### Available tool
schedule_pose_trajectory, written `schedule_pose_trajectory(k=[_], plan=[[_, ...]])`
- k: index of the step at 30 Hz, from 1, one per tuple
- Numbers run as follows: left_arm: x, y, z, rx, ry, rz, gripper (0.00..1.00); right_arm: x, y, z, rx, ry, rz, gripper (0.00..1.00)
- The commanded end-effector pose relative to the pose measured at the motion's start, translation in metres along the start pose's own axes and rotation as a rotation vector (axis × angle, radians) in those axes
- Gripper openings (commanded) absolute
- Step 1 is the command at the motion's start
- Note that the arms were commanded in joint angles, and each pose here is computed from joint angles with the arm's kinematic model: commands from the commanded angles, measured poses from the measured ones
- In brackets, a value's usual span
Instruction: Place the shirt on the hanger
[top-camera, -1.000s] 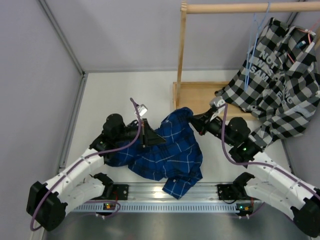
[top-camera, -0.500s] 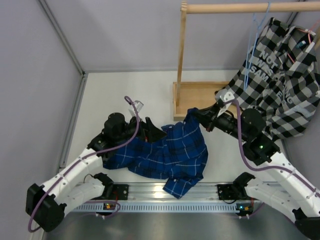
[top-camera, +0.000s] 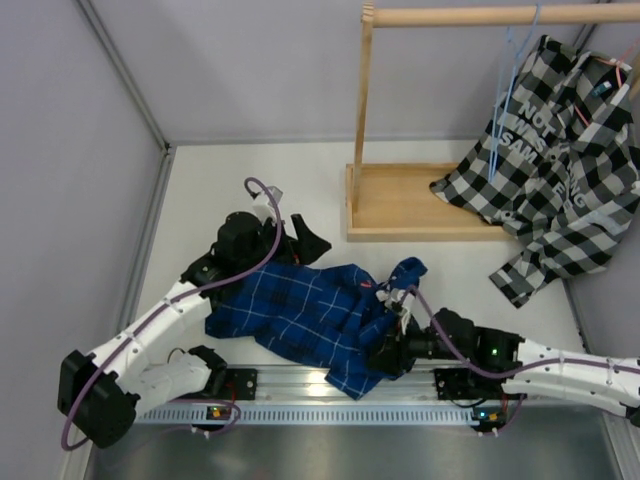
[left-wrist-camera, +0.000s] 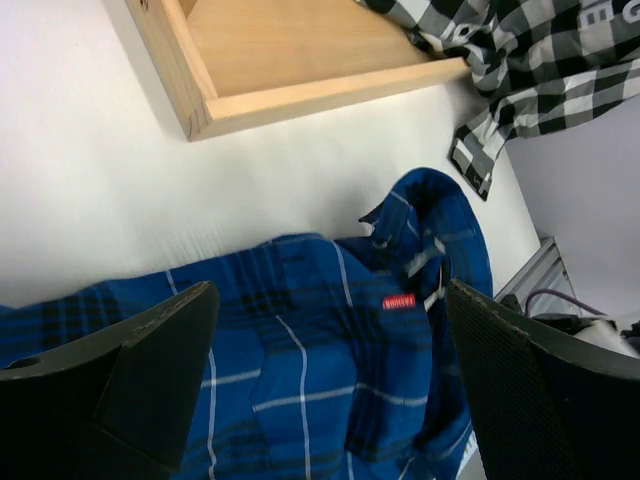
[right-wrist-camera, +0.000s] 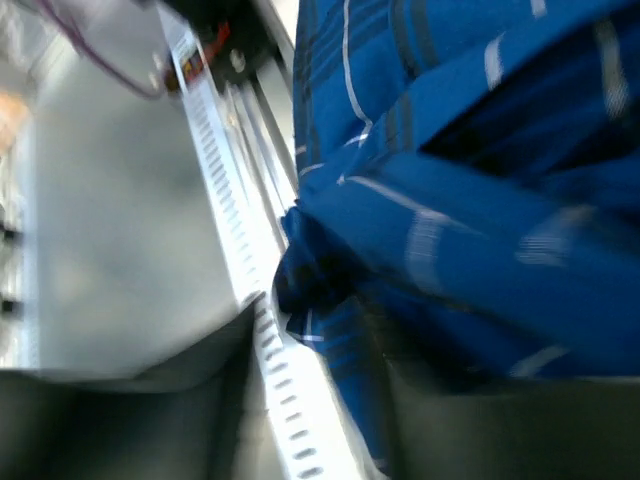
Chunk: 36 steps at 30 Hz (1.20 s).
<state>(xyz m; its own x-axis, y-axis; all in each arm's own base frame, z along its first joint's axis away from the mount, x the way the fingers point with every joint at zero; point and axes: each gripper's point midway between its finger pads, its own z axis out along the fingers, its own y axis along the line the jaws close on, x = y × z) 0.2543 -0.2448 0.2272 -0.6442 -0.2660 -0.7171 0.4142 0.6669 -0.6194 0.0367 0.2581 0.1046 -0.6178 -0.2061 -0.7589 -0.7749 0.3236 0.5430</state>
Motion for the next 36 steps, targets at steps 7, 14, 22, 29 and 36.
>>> schedule_pose_trajectory(k=[7, 14, 22, 29, 36], plan=[[0.019, -0.003, -0.016, 0.055, 0.033, 0.023, 0.98, -0.085, -0.032, -0.076, 0.411, -0.353, 0.185, 0.72], [0.027, -0.004, -0.018, 0.071, 0.054, 0.013, 0.98, -0.124, -0.084, -0.113, 0.833, -0.537, 0.286, 0.75], [0.031, -0.009, -0.019, 0.102, 0.078, 0.016, 0.98, -0.142, -0.139, -0.159, 1.062, -0.816, 0.513, 0.77], [0.037, -0.01, -0.018, 0.118, 0.108, 0.013, 0.98, -0.118, -0.159, -0.091, 0.846, -0.687, 0.679, 0.77], [0.041, -0.007, -0.021, 0.117, 0.11, 0.038, 0.98, -0.096, -0.175, -0.09, 0.902, -0.706, 0.729, 0.77]])
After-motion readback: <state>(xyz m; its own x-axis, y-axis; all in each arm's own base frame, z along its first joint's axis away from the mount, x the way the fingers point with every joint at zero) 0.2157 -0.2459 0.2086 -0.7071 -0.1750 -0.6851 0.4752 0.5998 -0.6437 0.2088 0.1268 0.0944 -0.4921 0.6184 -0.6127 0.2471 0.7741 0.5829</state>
